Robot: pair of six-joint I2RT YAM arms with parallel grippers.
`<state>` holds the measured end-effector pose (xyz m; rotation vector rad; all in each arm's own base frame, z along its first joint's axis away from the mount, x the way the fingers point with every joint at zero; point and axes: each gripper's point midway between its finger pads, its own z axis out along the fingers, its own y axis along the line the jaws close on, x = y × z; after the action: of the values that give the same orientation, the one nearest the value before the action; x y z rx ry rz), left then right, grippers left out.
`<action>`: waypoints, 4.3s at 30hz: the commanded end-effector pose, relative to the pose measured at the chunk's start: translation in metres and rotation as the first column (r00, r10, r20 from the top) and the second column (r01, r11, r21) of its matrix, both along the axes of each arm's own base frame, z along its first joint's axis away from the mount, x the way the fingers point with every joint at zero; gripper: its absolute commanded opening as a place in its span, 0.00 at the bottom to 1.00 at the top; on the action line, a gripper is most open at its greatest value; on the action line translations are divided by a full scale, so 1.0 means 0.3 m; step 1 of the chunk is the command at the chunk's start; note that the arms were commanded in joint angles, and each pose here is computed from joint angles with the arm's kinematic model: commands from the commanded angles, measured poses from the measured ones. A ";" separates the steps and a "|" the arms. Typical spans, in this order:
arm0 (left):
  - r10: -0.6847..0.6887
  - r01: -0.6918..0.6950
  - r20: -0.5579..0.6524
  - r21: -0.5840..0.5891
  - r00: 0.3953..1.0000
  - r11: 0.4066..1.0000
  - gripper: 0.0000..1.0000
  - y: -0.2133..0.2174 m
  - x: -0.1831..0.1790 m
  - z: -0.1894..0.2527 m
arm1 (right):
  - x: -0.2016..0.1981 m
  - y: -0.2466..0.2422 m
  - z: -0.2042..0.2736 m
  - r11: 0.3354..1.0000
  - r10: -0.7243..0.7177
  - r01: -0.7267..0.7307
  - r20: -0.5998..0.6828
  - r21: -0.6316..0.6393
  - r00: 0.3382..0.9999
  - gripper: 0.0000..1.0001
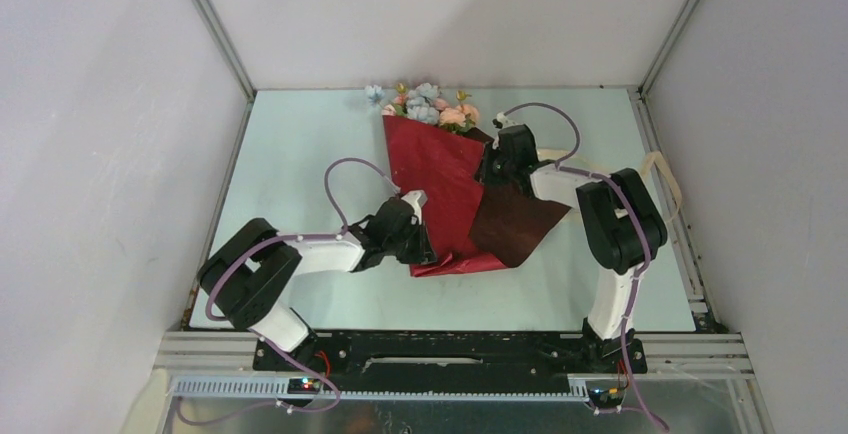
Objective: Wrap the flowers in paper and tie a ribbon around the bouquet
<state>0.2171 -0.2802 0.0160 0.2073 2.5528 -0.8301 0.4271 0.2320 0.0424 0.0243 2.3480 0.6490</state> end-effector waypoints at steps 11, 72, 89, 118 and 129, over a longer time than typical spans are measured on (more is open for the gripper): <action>0.057 -0.057 -0.065 0.008 0.996 0.998 0.04 0.049 -0.059 -0.113 | -0.125 -0.043 0.348 0.979 -0.091 0.124 0.195 -0.160 0.977 0.50; 0.336 -0.326 0.109 -0.100 0.935 0.940 0.34 0.244 0.243 0.234 | -0.758 0.147 -0.285 0.987 0.145 -0.157 -0.311 -0.016 0.939 0.00; 0.607 -0.616 -0.118 -0.076 0.786 0.784 0.17 0.377 1.009 0.055 | -0.757 0.151 -0.285 0.986 0.164 -0.169 -0.324 0.014 0.932 0.00; 0.703 -0.672 0.034 -0.262 0.711 0.693 0.54 0.532 1.297 0.678 | -0.722 0.183 -0.172 0.979 0.202 -0.187 -0.257 0.081 0.945 0.04; 0.418 -0.374 0.250 -0.205 0.873 0.905 0.99 0.299 0.599 0.701 | -0.620 0.207 0.158 0.965 0.254 -0.249 -0.052 0.086 0.966 0.40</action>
<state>0.4533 -0.1515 0.2756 -0.4667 2.0593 -0.7270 0.2270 0.2979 0.0417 -0.1857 2.5181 0.8834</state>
